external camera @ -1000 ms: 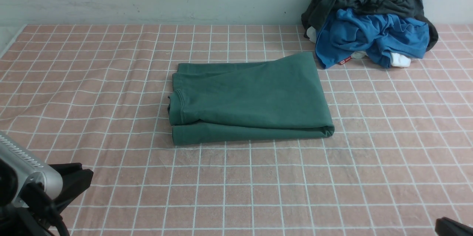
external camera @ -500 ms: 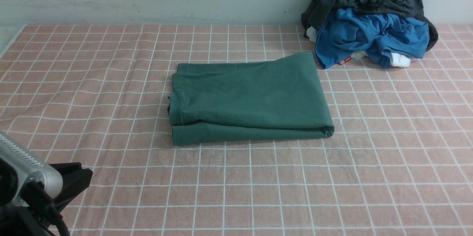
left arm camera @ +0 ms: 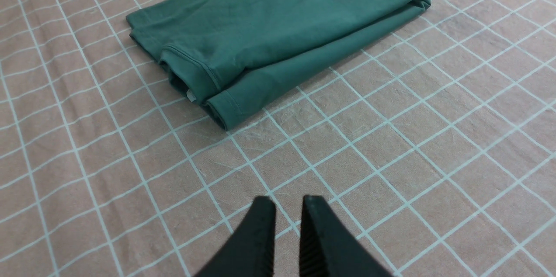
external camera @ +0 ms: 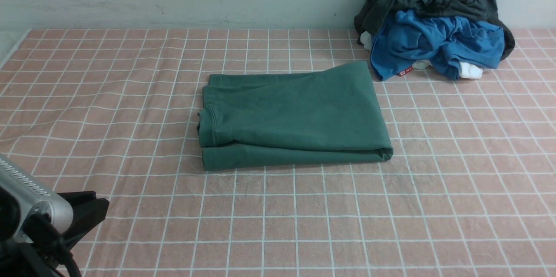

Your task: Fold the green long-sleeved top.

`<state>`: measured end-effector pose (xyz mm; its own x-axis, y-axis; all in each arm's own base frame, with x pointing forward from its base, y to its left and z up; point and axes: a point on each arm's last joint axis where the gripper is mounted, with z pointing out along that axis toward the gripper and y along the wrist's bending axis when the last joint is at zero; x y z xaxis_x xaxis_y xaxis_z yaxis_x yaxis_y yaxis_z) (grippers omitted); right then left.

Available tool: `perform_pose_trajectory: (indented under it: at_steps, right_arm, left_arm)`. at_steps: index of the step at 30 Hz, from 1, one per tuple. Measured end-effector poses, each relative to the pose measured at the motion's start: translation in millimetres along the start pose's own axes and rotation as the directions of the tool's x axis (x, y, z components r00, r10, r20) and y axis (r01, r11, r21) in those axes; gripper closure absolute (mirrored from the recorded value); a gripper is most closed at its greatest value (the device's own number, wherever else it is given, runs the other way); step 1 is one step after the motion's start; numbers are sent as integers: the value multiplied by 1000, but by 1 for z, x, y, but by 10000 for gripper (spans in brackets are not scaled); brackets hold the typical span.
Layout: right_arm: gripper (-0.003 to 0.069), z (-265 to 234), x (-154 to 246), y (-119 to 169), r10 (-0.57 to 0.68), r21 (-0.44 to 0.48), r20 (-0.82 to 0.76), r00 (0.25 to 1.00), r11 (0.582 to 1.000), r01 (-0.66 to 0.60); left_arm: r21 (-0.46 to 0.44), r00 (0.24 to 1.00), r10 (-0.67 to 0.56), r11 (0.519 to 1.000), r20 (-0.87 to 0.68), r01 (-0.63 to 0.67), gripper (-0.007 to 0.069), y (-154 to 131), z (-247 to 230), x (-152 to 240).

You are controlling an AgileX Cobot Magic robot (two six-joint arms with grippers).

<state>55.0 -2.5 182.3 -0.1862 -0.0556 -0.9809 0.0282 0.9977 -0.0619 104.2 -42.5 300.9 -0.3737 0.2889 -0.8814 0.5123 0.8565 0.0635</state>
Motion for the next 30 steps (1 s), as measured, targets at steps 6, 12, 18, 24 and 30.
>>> perform_pose_trajectory:
  at_steps: [6,12,18,24,30]
  right_arm:
    - [669,0,0,0,0,0,0,1000,1000,0]
    - [669,0,0,0,0,0,-1,1000,1000,0]
    - [669,0,0,0,0,0,-1,1000,1000,0]
    - [669,0,0,0,-1,0,-1,1000,1000,1]
    - [669,0,0,0,-2,1,-2,1000,1000,2]
  left_arm:
    - [-2,1000,-7,1000,5,7,546,-1,0,3]
    - [-27,999,-33,999,39,34,546,-13,-1,50]
    - [-195,980,19,981,197,20,546,-13,-1,96]
    - [-378,909,73,921,410,97,546,-3,-3,117]
    - [-424,908,68,897,413,126,546,1,-4,119]
